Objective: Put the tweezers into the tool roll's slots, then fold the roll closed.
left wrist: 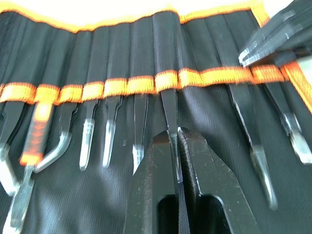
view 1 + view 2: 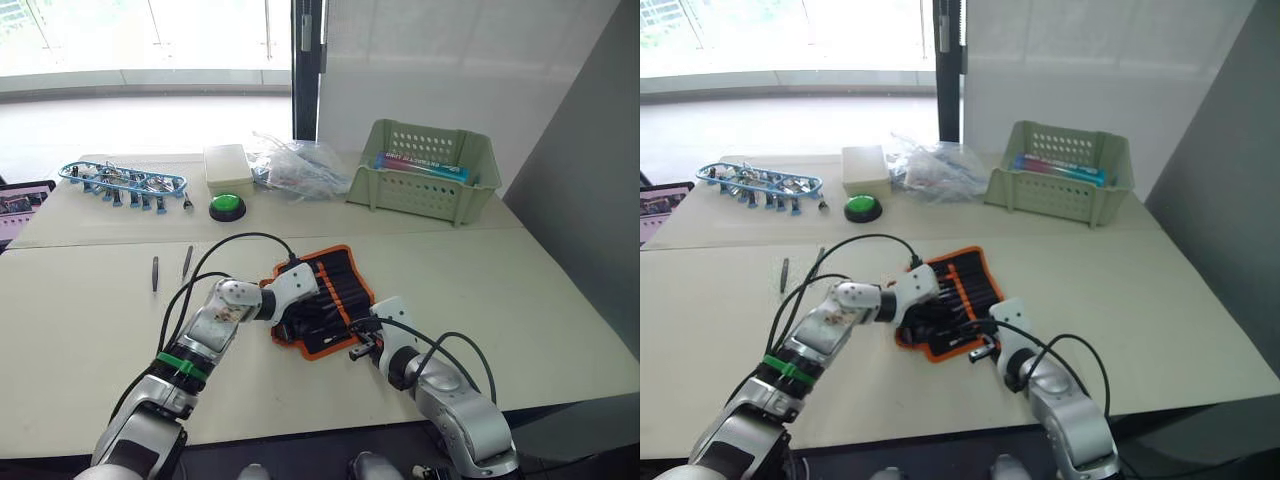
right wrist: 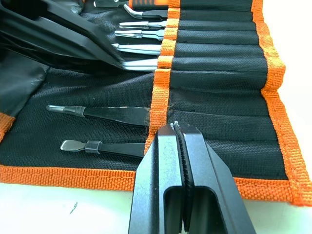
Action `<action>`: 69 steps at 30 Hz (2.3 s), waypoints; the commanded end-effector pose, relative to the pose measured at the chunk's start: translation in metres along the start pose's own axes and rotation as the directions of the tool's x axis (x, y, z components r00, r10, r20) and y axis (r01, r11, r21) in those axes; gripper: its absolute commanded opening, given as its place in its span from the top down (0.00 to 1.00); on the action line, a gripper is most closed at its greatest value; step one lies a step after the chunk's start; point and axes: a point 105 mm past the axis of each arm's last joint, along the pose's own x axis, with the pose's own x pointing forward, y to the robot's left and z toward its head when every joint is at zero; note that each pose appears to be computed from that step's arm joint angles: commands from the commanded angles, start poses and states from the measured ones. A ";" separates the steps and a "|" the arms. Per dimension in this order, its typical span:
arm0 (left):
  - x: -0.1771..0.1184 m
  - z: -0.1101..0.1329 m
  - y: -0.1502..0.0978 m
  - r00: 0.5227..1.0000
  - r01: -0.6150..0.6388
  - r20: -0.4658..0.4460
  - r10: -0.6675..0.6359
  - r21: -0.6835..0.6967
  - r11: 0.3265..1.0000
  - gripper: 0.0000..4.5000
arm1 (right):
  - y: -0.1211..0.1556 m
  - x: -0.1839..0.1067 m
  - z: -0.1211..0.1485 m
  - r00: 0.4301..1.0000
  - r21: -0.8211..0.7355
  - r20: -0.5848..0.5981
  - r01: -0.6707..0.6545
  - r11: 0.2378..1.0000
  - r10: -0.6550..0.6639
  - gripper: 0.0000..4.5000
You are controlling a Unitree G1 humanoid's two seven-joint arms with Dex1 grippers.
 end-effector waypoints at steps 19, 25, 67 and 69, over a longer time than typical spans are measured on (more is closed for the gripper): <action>-0.027 -0.001 0.013 0.985 -0.168 0.025 0.170 -0.072 0.983 0.99 | 0.004 0.004 -0.051 0.977 0.051 -0.212 -0.013 0.999 0.024 1.00; -0.041 0.007 0.012 0.979 -0.183 0.069 0.191 -0.106 0.977 0.46 | 0.004 0.005 -0.051 0.976 0.046 -0.214 -0.020 0.999 0.029 1.00; -0.259 -0.132 -0.078 0.351 -0.865 -0.285 0.892 -0.463 0.192 0.01 | 0.000 0.023 -0.044 0.962 -0.045 -0.231 -0.163 0.986 0.148 1.00; -0.252 -0.136 -0.064 0.340 -0.870 -0.287 0.896 -0.457 0.184 0.01 | 0.000 0.023 -0.043 0.963 -0.043 -0.229 -0.159 0.986 0.146 1.00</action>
